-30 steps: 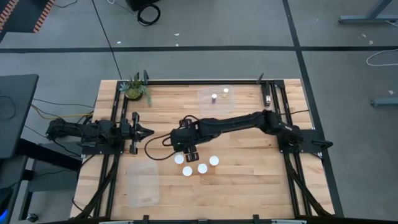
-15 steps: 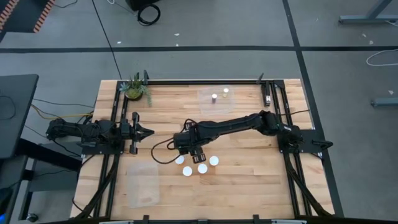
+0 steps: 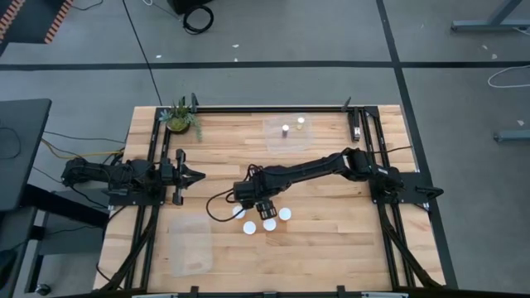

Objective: Pick and place medicine bottles into bin by pill shape (circle, oval)
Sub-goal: Put the small orange pill bottle into the top transparent bin

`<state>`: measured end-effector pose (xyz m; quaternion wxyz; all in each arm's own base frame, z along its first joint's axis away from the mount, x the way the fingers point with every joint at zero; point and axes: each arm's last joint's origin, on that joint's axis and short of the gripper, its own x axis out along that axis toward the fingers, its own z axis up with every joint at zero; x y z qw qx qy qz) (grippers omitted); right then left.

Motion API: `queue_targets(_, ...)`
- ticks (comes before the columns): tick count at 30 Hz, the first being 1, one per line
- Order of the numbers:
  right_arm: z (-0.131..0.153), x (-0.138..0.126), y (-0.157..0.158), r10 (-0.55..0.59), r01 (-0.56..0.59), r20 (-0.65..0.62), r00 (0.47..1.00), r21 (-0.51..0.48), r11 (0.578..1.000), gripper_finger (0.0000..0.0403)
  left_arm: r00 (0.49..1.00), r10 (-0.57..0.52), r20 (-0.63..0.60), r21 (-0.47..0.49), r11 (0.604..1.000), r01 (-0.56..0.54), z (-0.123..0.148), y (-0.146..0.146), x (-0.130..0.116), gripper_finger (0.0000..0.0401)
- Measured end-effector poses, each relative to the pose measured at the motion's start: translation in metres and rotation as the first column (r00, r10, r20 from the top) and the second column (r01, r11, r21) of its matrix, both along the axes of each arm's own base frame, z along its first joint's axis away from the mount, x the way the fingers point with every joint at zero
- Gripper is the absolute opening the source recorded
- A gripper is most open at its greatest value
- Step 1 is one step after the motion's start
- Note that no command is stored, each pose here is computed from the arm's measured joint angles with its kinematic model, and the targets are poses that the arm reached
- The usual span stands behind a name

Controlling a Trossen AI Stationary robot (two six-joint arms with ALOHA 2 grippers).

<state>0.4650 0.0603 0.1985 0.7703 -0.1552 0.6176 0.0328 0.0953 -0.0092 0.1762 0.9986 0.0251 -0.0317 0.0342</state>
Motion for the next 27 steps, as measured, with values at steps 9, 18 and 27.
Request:
queue_targets(9, -0.013, -0.001, -0.008, -0.021, 0.021, -0.017, 1.0, 0.009, 1.0, 0.0236, 1.0, 0.0, 0.0, 0.0, 1.0, 0.0, 0.0, 0.0, 0.0, 0.0035)
queue_targets(18, -0.014, 0.0, -0.02, -0.037, 0.037, -0.022, 0.999, 0.007, 0.999, 0.0176, 1.0, 0.0, 0.0, 0.0, 1.0, 0.0, 0.0, 0.0, 0.0, 0.0026)
queue_targets(27, 0.012, -0.011, -0.041, -0.056, 0.056, -0.039, 0.998, -0.001, 0.998, 0.0136, 1.0, 0.0, 0.0, 0.0, 1.0, 0.0, 0.0, 0.0, 0.0, 0.0035)
